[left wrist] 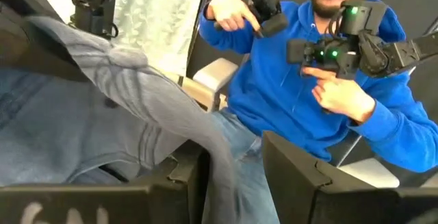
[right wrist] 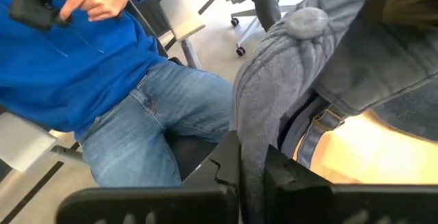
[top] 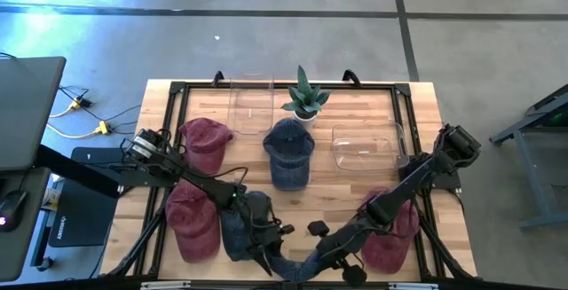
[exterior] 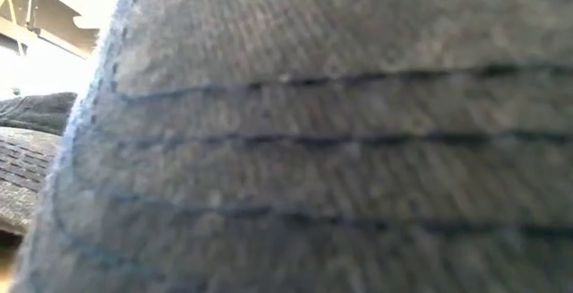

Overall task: Pick & Place hat
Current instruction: Put the right blue cap into the right transparent bin

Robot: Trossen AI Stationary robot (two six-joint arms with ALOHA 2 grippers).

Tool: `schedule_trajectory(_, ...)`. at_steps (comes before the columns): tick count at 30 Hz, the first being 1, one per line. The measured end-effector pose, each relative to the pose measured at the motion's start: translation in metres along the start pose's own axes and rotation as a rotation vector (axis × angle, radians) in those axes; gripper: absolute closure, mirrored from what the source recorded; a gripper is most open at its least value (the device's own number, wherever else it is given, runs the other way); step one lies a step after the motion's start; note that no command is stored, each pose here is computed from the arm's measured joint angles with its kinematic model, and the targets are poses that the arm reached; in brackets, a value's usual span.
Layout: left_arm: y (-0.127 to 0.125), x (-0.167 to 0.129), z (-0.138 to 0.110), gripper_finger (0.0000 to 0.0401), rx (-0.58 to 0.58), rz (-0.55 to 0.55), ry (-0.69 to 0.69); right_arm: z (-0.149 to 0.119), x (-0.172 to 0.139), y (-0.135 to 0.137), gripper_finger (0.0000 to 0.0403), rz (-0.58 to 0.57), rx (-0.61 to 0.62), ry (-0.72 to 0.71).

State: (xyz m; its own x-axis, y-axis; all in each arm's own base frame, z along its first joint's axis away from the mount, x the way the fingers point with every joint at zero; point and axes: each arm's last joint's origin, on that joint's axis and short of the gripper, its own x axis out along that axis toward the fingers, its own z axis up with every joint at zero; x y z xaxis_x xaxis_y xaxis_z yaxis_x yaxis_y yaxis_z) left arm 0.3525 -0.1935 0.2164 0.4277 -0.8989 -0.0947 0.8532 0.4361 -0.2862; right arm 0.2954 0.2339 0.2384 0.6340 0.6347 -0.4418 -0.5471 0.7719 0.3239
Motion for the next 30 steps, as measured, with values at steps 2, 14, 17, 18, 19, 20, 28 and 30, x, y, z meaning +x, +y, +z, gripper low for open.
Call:
schedule_trajectory(2, 0.003, -0.002, 0.0, 0.0274, -0.003, 0.021, -0.004, 0.002, 0.0, 0.0, 0.0372, -0.004, -0.003, -0.017)
schedule_trajectory(14, 0.005, -0.002, 0.0, 0.029, -0.003, 0.127, -0.02, 0.014, -0.001, -0.003, 0.0224, -0.051, 0.02, -0.149)
schedule_trajectory(17, 0.006, -0.002, 0.0, 0.0317, -0.003, 0.138, -0.024, 0.013, -0.002, -0.006, 0.0214, -0.142, 0.036, -0.159)
schedule_trajectory(18, 0.006, -0.002, 0.001, 0.0327, -0.001, 0.138, -0.026, 0.012, -0.002, -0.008, 0.0213, -0.175, 0.046, -0.161)
schedule_trajectory(19, 0.006, -0.002, 0.001, 0.0337, 0.0, 0.141, -0.028, 0.012, -0.002, -0.009, 0.0213, -0.204, 0.051, -0.165)
schedule_trajectory(20, 0.006, -0.002, 0.001, 0.0348, 0.001, 0.141, -0.029, 0.012, -0.002, -0.009, 0.0213, -0.224, 0.051, -0.168)
schedule_trajectory(28, 0.007, -0.002, 0.001, 0.0396, 0.0, 0.166, -0.034, 0.014, -0.003, -0.017, 0.0192, -0.251, 0.025, -0.174)
schedule_trajectory(30, 0.007, -0.002, 0.001, 0.0391, 0.0, 0.166, -0.034, 0.014, -0.003, -0.018, 0.0185, -0.256, 0.013, -0.173)
